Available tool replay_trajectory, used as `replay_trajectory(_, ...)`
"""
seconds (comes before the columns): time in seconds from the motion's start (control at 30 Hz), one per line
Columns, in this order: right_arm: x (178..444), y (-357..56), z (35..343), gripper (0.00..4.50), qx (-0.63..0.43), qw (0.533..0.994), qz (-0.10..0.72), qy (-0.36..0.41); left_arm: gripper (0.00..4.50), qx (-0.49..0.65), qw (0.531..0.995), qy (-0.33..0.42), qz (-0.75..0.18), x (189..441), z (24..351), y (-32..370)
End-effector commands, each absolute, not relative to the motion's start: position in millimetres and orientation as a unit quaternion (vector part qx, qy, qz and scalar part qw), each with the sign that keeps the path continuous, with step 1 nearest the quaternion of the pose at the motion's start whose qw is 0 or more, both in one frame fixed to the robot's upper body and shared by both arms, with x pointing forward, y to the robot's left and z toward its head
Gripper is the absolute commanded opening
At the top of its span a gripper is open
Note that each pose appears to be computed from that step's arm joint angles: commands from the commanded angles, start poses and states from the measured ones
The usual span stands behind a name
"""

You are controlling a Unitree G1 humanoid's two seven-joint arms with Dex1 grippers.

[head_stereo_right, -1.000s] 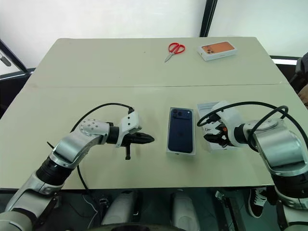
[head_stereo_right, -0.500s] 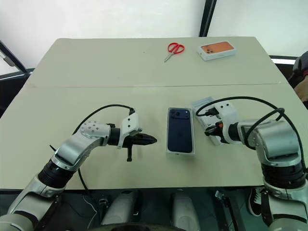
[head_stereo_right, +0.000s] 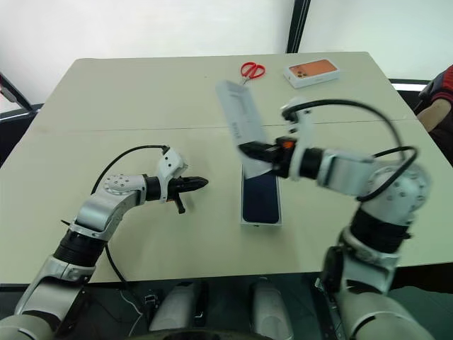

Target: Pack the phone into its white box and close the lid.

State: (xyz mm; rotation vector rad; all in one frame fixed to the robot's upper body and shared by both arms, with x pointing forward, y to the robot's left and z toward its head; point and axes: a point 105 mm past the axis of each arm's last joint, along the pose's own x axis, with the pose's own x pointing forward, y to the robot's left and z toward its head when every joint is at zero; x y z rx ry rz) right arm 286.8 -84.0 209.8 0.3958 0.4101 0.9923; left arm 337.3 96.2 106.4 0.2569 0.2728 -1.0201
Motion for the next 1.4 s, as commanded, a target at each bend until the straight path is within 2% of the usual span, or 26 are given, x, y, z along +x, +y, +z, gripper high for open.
replay_trajectory(0.03,269,-66,214,0.05,0.310,0.807,0.454,0.216,0.00,0.121,0.872,0.098,-0.463,346,124,112)
replay_trajectory(0.3,261,-38,184,0.05,0.468,0.779,0.320,0.268,0.00,0.116,0.872,0.087,-0.467,343,128,106)
replay_trajectory(0.47,265,-52,160,0.05,0.473,0.789,0.242,0.309,0.00,0.108,0.862,0.078,-0.489,337,128,84)
replay_trajectory(0.57,269,-61,159,0.91,0.464,0.799,0.232,0.304,0.00,0.108,0.852,0.069,-0.507,334,131,67)
replay_trajectory(0.63,271,-63,163,1.95,0.457,0.805,0.238,0.296,0.00,0.108,0.850,0.068,-0.511,334,131,62)
replay_trajectory(0.7,281,-78,178,2.92,0.412,0.831,0.267,0.263,0.00,0.104,0.846,0.061,-0.520,334,134,53)
replay_trajectory(0.73,285,-86,187,3.58,0.380,0.845,0.284,0.246,0.00,0.098,0.844,0.059,-0.525,334,136,47)
replay_trajectory(0.8,288,-99,199,4.43,0.323,0.865,0.306,0.232,0.00,0.093,0.840,0.054,-0.532,334,138,40)
replay_trajectory(0.87,290,-119,205,4.43,0.246,0.888,0.305,0.239,0.00,0.091,0.835,0.050,-0.540,332,140,31)
replay_trajectory(0.97,294,-138,207,4.43,0.186,0.906,0.290,0.246,0.00,0.087,0.830,0.049,-0.549,330,141,23)
replay_trajectory(1.1,313,-177,207,4.43,0.057,0.946,0.224,0.225,0.00,0.090,0.808,0.049,-0.581,318,137,1)
replay_trajectory(1.23,314,-185,200,4.43,-0.054,0.948,0.228,0.218,0.00,0.091,0.796,0.049,-0.596,311,135,-12)
replay_trajectory(1.4,316,-191,190,4.43,-0.147,0.938,0.235,0.206,0.00,0.050,0.814,0.033,-0.578,318,153,-3)
